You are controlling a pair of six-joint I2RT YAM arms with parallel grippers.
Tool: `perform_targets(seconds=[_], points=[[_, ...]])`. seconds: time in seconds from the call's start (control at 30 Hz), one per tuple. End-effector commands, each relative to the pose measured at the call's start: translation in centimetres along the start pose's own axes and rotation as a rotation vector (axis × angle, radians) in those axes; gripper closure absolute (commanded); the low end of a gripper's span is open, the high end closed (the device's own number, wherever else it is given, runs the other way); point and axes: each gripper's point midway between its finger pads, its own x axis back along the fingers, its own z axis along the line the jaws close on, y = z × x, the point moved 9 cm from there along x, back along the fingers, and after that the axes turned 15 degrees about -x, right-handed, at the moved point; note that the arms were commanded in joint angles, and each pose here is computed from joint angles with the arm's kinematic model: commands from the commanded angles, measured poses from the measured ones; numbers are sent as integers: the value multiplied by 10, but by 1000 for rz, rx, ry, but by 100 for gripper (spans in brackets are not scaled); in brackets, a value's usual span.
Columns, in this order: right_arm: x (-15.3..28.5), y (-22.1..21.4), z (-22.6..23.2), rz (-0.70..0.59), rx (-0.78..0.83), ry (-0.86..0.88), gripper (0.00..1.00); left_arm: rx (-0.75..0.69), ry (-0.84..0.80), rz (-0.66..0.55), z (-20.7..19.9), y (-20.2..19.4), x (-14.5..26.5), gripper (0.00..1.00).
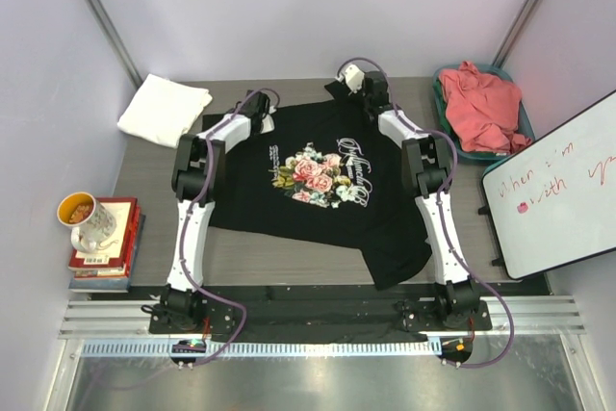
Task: Fold and stack the t-shirts
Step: Flatten out the tshirt, then grap the side of the flattened tshirt closest away from the robot with both arms
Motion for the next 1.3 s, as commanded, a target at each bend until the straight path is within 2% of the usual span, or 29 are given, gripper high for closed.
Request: perform_targets(seconds=[0.0,0.2,0.23,0.3,0.33,0.37,0.4,0.43,0.5,0.53,0.57,0.6,0.63,0.67,0.7,0.77,0.8,0.83,0.87,0.9,0.93,0.97,1.1,1.27], points=[[-11,-13,-18,1,60,-153,99,-51,61,45,7,7,-18,100],[-7,3,-34,-67,31,-244,98,44,185,35,25,7,-12,100],[-3,12,-35,-85,8,-247,96,66,211,32,31,5,-5,100],[13,34,-44,-129,-24,-236,80,119,261,23,40,2,5,98],[21,45,-43,-147,-35,-225,72,145,286,15,48,-5,18,81],[29,53,-45,-161,-43,-221,59,162,301,11,51,-7,26,71],[51,73,-53,-195,-52,-205,55,192,310,-2,52,-10,34,62],[62,80,-54,-204,-61,-187,51,193,299,-11,45,-14,41,47],[107,101,-62,-231,-79,-142,42,248,339,-65,55,-33,77,27],[125,109,-63,-256,-68,-93,40,224,312,-81,40,-36,82,16],[141,112,-61,-261,-32,-61,37,263,354,-116,49,-54,112,13],[154,85,-46,-184,4,10,36,235,321,-173,41,-57,120,9],[192,107,-58,-246,29,48,34,189,265,-194,19,-60,121,0],[207,102,-55,-231,63,96,32,177,258,-220,13,-68,132,0],[224,73,-44,-127,123,180,32,181,272,-289,13,-81,153,0],[273,68,-49,-116,212,248,31,78,158,-315,-23,-92,159,0],[287,31,-38,-13,296,331,31,81,165,-337,-28,-104,174,0],[302,19,-34,12,344,378,31,38,101,-369,-50,-105,171,2],[330,19,-40,-20,381,384,31,-5,45,-380,-65,-110,173,5],[344,-16,-27,60,417,457,31,-22,25,-397,-75,-114,176,6],[356,-25,-28,61,480,478,31,-43,-6,-416,-93,-118,178,11],[376,-45,-22,84,515,514,32,-55,-26,-436,-103,-119,180,11],[409,-73,-12,89,569,570,32,-90,-113,-458,-143,-120,174,11],[428,-92,-7,126,557,586,34,-124,-119,-449,-170,-122,164,12]])
